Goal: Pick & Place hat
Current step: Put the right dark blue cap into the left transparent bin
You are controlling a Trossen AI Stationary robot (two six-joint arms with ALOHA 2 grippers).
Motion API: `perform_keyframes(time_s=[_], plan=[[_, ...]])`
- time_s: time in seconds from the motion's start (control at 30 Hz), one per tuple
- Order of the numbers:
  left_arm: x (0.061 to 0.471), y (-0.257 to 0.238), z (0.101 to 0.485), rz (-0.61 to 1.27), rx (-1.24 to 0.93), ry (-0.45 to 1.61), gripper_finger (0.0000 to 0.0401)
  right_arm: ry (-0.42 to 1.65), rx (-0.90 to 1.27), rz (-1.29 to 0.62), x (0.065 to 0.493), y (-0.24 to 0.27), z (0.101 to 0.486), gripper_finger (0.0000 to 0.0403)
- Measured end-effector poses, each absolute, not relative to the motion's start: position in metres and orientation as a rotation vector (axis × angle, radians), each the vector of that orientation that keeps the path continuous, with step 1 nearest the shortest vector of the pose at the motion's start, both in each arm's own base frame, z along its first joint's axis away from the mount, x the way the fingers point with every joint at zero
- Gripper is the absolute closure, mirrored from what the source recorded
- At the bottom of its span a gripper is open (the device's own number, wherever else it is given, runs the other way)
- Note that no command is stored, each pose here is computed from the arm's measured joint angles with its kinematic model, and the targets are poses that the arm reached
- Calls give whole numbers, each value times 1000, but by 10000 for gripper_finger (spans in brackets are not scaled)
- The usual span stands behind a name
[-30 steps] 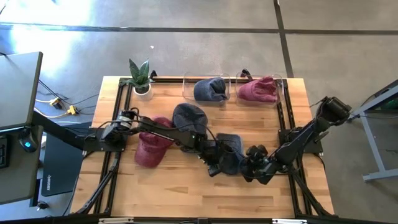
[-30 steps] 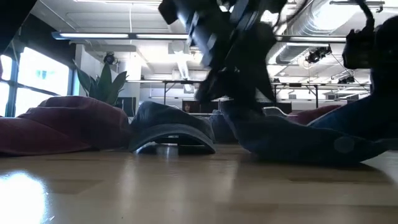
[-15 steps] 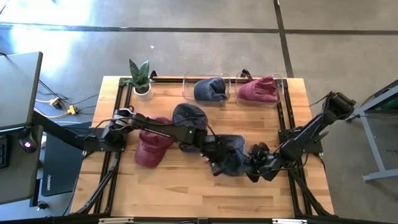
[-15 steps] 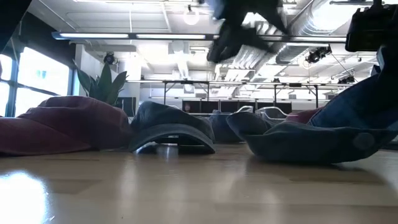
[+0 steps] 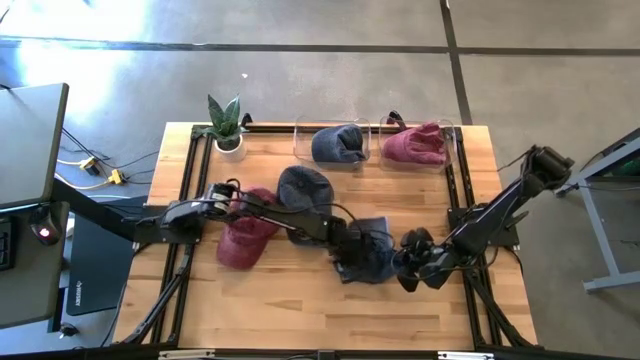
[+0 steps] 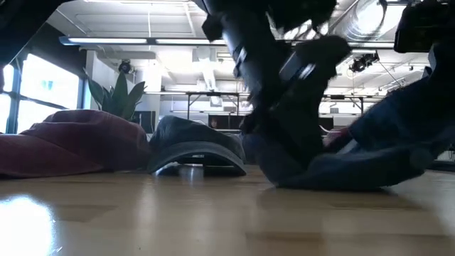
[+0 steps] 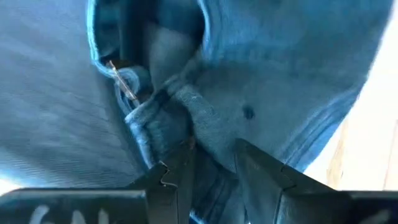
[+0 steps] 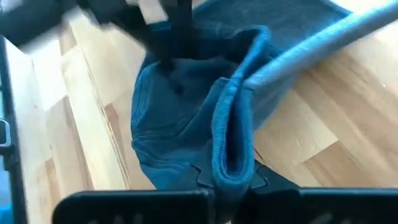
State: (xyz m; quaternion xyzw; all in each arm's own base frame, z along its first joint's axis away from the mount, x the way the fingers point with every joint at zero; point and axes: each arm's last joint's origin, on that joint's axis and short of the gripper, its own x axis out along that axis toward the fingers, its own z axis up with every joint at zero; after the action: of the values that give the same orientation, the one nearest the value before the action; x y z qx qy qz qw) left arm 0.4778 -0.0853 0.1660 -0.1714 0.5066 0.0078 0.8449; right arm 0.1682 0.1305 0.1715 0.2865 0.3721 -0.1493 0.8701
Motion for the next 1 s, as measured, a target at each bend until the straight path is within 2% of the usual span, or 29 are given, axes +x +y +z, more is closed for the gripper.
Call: perform_keyframes(time_s=[0.23, 0.33, 0.5, 0.6, 0.73, 0.87, 1.0], plan=[[465, -82, 161, 0, -291, 1226, 291, 755, 551, -341, 162, 122, 179, 399], [464, -83, 171, 2, -291, 1250, 291, 771, 540, -360, 161, 118, 179, 396], [476, -85, 218, -42, -268, 1113, 291, 779, 511, -357, 162, 117, 178, 396], [481, -85, 226, -49, -240, 1056, 291, 781, 500, -351, 162, 117, 178, 399], [493, -87, 211, -67, -244, 1020, 291, 800, 500, -341, 161, 117, 178, 394], [499, -89, 177, -69, -272, 1087, 291, 826, 501, -321, 161, 118, 177, 395], [498, -90, 164, -86, -316, 1156, 291, 855, 501, -313, 159, 118, 176, 399]])
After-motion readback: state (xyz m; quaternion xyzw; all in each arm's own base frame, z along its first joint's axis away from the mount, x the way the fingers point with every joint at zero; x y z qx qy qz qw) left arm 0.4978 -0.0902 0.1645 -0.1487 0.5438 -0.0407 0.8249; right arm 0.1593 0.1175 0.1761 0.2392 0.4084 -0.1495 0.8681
